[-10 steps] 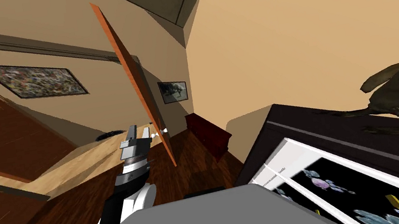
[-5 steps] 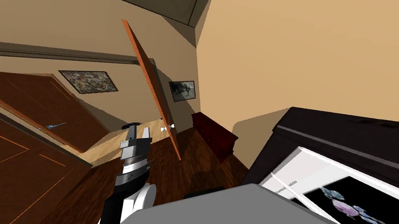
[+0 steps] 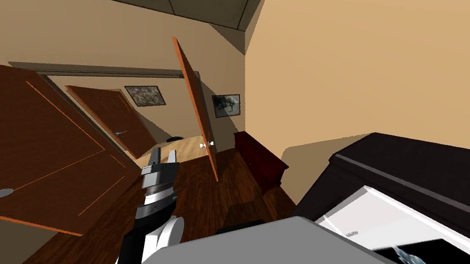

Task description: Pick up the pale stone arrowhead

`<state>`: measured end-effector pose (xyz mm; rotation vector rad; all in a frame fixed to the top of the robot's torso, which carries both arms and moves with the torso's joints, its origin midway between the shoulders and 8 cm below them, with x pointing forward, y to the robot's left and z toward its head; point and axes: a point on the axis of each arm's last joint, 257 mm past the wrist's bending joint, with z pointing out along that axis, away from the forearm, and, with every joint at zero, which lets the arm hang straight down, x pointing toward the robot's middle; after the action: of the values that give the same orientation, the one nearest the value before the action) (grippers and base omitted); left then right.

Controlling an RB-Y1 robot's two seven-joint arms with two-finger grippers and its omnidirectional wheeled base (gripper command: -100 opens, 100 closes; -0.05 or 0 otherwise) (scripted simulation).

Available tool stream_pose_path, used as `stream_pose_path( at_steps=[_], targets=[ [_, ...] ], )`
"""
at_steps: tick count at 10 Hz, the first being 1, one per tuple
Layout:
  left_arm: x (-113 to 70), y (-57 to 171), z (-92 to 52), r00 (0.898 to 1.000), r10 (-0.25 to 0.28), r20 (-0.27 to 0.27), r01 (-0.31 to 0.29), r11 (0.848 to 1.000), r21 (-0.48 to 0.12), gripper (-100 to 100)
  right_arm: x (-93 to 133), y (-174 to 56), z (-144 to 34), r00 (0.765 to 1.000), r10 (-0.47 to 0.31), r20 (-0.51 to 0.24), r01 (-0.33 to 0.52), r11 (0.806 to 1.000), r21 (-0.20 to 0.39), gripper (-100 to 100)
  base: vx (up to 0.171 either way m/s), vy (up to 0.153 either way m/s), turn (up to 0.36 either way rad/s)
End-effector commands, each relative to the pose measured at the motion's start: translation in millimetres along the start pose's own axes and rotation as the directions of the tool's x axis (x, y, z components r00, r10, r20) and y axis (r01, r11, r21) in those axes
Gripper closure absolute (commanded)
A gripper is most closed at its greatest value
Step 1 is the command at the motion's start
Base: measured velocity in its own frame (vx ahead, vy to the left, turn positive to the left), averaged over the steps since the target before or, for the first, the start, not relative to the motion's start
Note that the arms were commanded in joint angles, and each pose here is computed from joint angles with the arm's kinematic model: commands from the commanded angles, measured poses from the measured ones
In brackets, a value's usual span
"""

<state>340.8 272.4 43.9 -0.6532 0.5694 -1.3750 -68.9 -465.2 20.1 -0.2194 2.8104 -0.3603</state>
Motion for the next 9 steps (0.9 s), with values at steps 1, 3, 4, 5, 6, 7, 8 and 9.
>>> stream_pose_path(
  at_steps=[1, 3, 4, 5, 6, 7, 8, 9],
  targets=[
    [0.0, 0, 0.0, 1.0, 0.0, 0.0, 0.0, 1.0, 0.0, 0, 7, 1, -7.1, 0.996, -0.048, -0.081, 0.048, 0.999, -0.007, -100, -0.107, -0.205, 0.366],
    [0.0, 0, 0.0, 1.0, 0.0, 0.0, 0.0, 1.0, 0.0, 0, 14, 6, -12.1, 0.982, -0.096, -0.16, 0.091, 0.995, -0.035, -100, -0.103, -0.207, 0.28],
    [-0.1, 0, -0.1, 1.0, 0.0, 0.0, 0.0, 1.0, 0.0, 0, 14, 6, -12.1, 0.982, -0.096, -0.16, 0.091, 0.995, -0.035, -100, -0.07, -0.117, 0.091],
    [-0.1, 0, -0.1, 1.0, 0.0, 0.0, 0.0, 1.0, 0.0, 0, 17, 9, -13.3, 0.975, -0.115, -0.192, 0.107, 0.993, -0.053, -100, -0.04, -0.07, 0.156],
    [-0.1, 0, -0.1, 1.0, 0.0, 0.0, 0.0, 1.0, 0.0, 0, 17, 9, -13.3, 0.975, -0.115, -0.192, 0.107, 0.993, -0.053, -100, -0.024, -0.047, 0.062],
    [-0.1, 0, -0.1, 1.0, 0.0, 0.0, 0.0, 1.0, 0.0, 0, 17, 9, -13.3, 0.975, -0.115, -0.192, 0.107, 0.993, -0.053, -100, -0.008, -0.008, -0.024],
    [-0.1, 0, -0.1, 1.0, 0.0, 0.0, 0.0, 1.0, 0.0, 0, 20, 12, -14.2, 0.967, -0.13, -0.219, 0.117, 0.991, -0.07, -100, -0.019, -0.039, 0.097],
    [-0.1, 0, -0.1, 1.0, 0.0, 0.0, 0.0, 1.0, 0.0, 0, 20, 12, -14.2, 0.967, -0.13, -0.219, 0.117, 0.991, -0.07, -100, -0.025, -0.051, 0.076]
  ],
)
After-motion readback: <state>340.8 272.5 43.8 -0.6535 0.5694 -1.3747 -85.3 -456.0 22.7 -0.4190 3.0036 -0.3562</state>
